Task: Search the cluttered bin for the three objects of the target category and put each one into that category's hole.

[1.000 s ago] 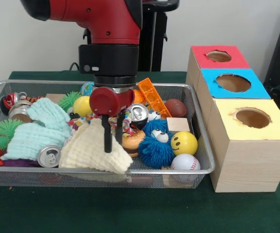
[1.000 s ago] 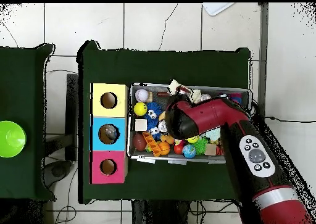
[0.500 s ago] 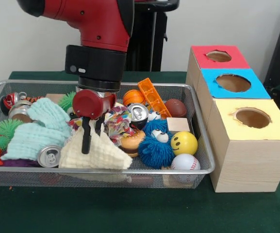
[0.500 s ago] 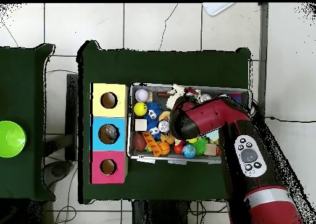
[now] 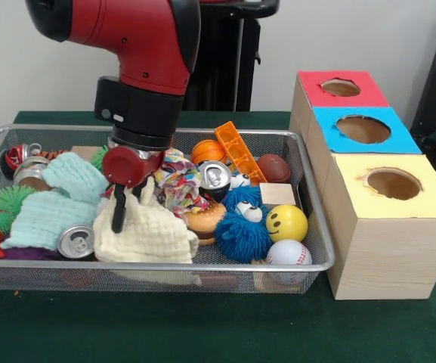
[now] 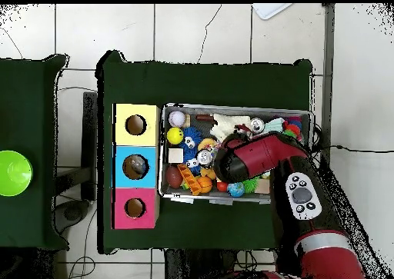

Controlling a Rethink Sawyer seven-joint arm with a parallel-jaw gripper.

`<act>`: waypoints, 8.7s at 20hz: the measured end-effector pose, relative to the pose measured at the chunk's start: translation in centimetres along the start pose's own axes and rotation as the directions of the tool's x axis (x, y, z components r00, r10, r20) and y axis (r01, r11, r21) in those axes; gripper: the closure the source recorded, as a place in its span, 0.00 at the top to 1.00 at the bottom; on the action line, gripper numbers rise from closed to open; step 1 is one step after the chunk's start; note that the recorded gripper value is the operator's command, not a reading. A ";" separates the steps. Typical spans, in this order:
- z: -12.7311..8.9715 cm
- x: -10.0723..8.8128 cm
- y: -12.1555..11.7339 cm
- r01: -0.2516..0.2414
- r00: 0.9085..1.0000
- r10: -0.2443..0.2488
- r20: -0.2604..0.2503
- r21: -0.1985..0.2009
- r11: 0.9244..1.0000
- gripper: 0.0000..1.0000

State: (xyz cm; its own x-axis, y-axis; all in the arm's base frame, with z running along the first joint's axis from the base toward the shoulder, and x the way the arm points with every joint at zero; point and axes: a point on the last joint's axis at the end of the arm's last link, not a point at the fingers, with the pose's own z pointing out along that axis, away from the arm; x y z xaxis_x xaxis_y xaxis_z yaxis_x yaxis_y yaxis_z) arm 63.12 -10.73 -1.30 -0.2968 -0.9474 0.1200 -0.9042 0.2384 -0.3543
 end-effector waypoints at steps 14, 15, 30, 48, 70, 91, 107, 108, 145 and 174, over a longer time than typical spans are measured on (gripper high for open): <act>1.8 1.6 2.7 -0.125 0.992 0.124 0.016 0.102 0.987 0.00; 1.8 1.7 2.7 -0.134 0.991 0.133 0.016 0.104 0.986 0.00; 1.4 5.8 1.1 -0.673 0.735 0.677 -0.051 -0.184 0.717 0.00; -0.5 3.1 1.6 -0.754 0.621 0.779 -0.090 -0.340 0.562 0.00; -1.1 2.5 2.3 -0.810 0.500 0.854 -0.140 -0.425 0.405 0.00; -3.3 1.0 4.1 -0.826 0.434 0.878 -0.203 -0.478 0.298 0.00; -5.7 -3.4 9.4 -0.782 0.473 0.840 -0.267 -0.567 0.260 0.00; -5.9 -3.6 10.1 -0.777 0.478 0.835 -0.274 -0.574 0.256 0.00; -9.2 -6.8 12.6 -0.761 0.473 0.830 -0.295 -0.611 0.216 0.00; -11.9 -5.8 10.6 -0.764 0.518 0.838 -0.172 -0.534 0.362 1.00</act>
State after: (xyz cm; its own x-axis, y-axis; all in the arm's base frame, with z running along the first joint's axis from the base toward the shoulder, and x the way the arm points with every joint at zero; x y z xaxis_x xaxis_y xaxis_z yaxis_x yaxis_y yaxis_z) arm 51.62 -0.20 5.30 -0.9642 -0.2542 -0.0750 -0.2650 0.9241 0.2753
